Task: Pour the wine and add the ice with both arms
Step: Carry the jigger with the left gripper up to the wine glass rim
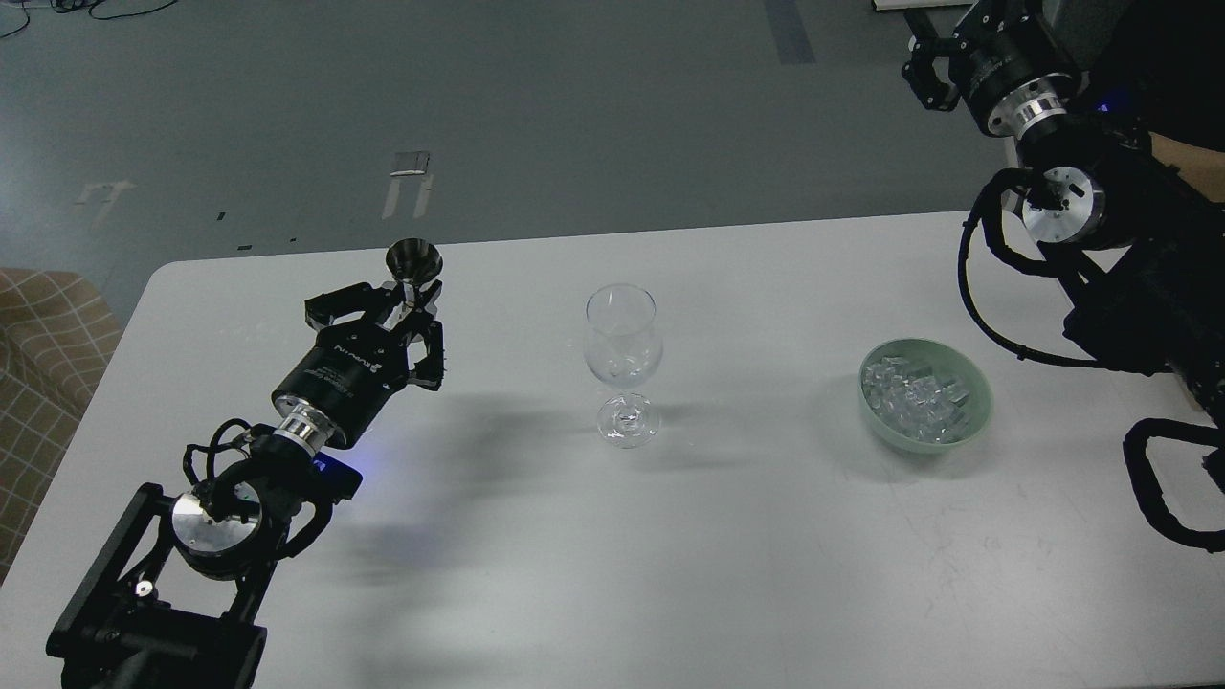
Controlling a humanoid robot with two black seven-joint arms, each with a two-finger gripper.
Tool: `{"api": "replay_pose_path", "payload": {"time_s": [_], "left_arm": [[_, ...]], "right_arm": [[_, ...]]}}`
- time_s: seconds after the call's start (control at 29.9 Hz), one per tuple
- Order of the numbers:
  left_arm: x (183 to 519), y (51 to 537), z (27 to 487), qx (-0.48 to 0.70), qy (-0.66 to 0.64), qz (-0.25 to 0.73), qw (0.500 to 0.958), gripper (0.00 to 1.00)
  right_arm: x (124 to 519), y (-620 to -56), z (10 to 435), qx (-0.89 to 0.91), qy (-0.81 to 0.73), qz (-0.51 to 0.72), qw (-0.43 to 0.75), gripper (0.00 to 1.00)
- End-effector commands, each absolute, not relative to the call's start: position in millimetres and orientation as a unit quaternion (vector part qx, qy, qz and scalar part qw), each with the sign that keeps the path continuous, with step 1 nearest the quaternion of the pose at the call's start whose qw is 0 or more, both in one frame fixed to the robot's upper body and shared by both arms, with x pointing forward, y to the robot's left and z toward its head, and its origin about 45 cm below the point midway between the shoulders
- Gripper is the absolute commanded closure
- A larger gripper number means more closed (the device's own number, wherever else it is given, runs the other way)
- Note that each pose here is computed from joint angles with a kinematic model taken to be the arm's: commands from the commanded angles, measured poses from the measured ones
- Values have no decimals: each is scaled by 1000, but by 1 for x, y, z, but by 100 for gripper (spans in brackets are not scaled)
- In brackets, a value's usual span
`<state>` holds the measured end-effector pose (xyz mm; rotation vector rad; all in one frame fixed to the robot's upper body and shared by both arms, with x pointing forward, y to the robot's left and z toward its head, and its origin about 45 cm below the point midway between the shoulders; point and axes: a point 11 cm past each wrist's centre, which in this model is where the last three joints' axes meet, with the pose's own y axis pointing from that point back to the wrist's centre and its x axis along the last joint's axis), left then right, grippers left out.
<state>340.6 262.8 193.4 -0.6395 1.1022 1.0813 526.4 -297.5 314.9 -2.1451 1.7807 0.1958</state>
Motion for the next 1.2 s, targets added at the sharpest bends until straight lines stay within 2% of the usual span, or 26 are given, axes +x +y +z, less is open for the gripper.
{"api": "replay_pose_path", "payload": {"time_s": [0.0, 0.2, 0.67, 1.17], "left_arm": [[342, 252, 199, -259, 490, 470, 687, 99], [347, 233, 218, -230, 483, 451, 714, 99], [356, 195, 230, -180, 465, 429, 753, 99], [364, 179, 239, -176, 459, 427, 759, 99]], "right_arm": [[526, -297, 314, -757, 627, 69, 173, 0], [525, -296, 311, -757, 627, 72, 172, 0], [524, -298, 310, -755, 628, 73, 172, 0], [525, -297, 312, -756, 627, 73, 174, 0]]}}
